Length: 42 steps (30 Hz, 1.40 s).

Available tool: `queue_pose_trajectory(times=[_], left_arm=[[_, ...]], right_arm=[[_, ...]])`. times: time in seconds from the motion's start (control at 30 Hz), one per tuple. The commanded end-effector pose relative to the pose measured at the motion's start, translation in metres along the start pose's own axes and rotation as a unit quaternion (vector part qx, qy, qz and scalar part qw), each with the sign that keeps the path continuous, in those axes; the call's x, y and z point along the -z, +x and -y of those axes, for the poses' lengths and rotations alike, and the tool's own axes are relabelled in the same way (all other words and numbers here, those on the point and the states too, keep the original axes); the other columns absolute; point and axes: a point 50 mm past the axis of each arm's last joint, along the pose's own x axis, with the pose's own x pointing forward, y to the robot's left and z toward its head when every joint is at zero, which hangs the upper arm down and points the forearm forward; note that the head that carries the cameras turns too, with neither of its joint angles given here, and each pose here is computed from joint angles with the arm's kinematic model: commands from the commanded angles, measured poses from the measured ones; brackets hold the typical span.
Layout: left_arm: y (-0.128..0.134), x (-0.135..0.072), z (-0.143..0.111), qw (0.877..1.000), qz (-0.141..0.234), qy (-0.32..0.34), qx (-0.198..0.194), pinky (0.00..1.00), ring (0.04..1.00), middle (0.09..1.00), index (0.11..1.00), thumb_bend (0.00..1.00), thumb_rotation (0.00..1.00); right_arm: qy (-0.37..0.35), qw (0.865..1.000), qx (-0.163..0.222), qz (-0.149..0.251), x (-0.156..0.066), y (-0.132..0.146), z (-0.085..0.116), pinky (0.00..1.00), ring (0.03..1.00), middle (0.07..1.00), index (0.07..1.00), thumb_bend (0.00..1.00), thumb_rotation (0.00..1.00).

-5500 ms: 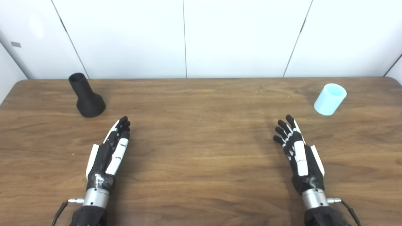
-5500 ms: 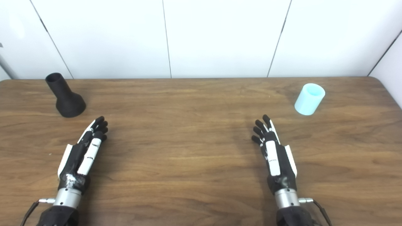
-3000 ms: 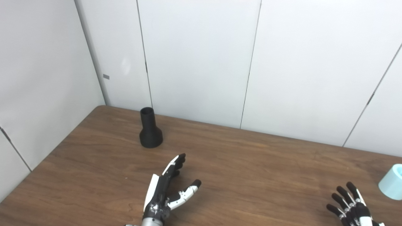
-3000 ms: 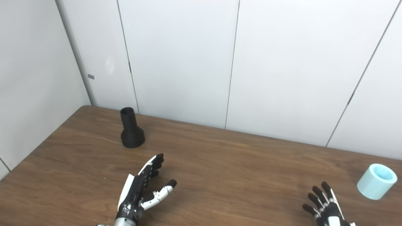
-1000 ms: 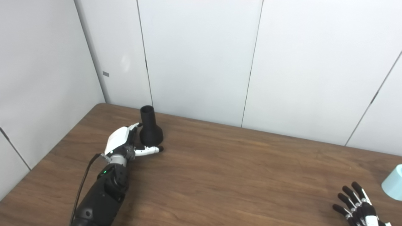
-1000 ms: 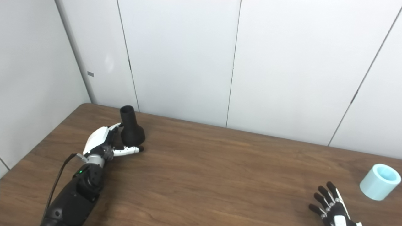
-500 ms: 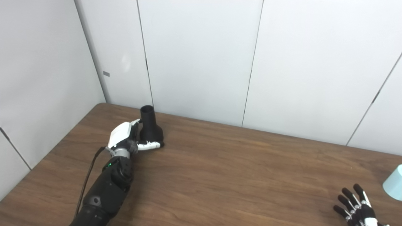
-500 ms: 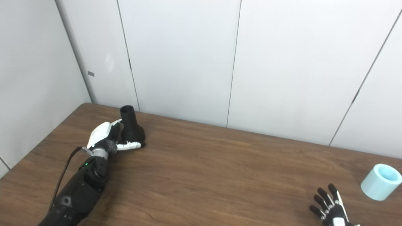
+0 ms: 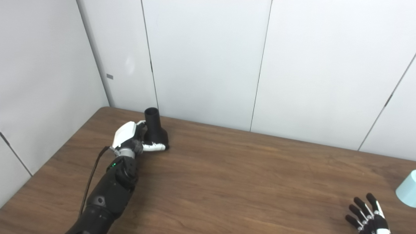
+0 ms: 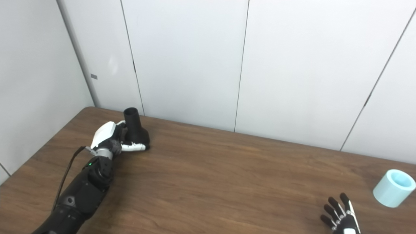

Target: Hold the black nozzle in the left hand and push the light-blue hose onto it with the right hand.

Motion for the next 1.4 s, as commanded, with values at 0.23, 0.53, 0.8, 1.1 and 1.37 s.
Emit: queue_pose_trajectory(times=[0.23,0.53,0.8,1.1,1.37], left_arm=[[0.006,-0.004,-0.001,0.999,0.010,0.016,0.038,0.66,0.763,0.766,0.773,0.93,0.22],[-0.003,-0.003,0.000,0.999,0.013,-0.023,0.041,0.53,0.559,0.524,0.499,0.55,0.00],[-0.004,0.000,0.008,0.999,0.016,0.001,0.047,0.51,0.474,0.509,0.472,0.50,0.00],[-0.008,-0.001,0.009,0.999,0.025,0.005,0.041,0.51,0.461,0.510,0.474,0.50,0.00],[-0.022,-0.008,0.012,0.998,0.050,0.002,0.036,0.49,0.457,0.498,0.483,0.50,0.00]], right_arm=[[0.007,0.999,0.005,-0.034,0.015,-0.018,-0.004,0.79,0.901,0.917,0.998,0.44,1.00],[0.003,0.999,0.007,-0.035,0.014,-0.019,-0.003,0.80,0.896,0.910,0.990,0.47,1.00],[0.002,0.999,0.010,-0.032,0.014,-0.018,-0.003,0.77,0.880,0.898,0.983,0.48,1.00],[0.000,0.999,0.005,-0.033,0.014,-0.018,-0.003,0.77,0.881,0.894,0.981,0.48,1.00],[0.002,0.999,0.001,-0.032,0.014,-0.017,-0.007,0.78,0.888,0.906,0.996,0.45,1.00]])
